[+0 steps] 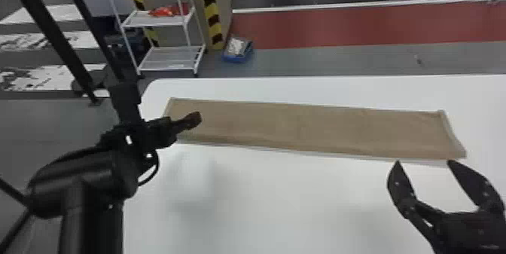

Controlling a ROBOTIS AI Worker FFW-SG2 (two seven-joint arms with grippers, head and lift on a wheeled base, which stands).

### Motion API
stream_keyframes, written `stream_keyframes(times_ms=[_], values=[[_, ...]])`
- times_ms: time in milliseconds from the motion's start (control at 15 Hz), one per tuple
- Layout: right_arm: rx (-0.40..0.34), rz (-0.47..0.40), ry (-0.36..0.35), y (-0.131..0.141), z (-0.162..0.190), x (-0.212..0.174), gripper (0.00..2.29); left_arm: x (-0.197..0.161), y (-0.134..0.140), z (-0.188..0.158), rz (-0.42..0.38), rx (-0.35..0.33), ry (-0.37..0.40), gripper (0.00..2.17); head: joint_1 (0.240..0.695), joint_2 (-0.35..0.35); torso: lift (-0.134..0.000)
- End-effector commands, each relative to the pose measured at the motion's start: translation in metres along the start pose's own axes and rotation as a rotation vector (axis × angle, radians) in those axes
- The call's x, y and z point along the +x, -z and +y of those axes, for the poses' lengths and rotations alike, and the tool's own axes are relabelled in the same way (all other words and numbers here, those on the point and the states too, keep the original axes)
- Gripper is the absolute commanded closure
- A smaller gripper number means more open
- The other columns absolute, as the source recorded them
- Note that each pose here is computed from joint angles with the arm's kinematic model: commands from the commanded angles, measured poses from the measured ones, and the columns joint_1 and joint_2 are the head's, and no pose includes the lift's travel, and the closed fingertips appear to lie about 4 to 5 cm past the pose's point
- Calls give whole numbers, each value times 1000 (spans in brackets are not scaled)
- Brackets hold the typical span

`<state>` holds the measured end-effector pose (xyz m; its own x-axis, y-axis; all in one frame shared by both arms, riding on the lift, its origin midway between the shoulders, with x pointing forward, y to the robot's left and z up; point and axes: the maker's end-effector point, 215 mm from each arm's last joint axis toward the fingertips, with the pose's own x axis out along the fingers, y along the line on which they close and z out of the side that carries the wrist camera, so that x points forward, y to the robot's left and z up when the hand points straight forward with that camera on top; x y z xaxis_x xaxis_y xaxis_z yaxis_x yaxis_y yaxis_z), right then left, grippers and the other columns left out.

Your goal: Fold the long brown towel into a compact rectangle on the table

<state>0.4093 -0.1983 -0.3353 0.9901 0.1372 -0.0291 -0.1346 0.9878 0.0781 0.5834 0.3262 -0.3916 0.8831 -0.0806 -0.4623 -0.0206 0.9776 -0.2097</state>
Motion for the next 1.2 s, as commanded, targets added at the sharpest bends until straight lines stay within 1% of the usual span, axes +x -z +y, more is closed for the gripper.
stream_keyframes(times_ms=[0,267,400,600,733,1000,1133], values=[[7,-1,5,0,0,0,113,17,-14,15,20,3,-21,194,695,142,-123],[9,2,2,2,2,1,113,35,-20,42,64,20,-66,194,695,160,-123],[11,3,0,2,3,1,113,43,-13,60,102,17,-85,191,695,176,-123],[12,8,-3,4,5,2,113,47,-7,77,118,19,-96,191,695,200,-123],[11,10,-5,4,6,3,113,47,-5,87,126,8,-102,194,695,211,-123],[13,11,-10,6,9,5,113,47,2,87,146,-3,-55,215,695,226,-123],[12,13,-10,7,9,5,113,49,4,83,154,-15,-23,306,695,225,-123]])
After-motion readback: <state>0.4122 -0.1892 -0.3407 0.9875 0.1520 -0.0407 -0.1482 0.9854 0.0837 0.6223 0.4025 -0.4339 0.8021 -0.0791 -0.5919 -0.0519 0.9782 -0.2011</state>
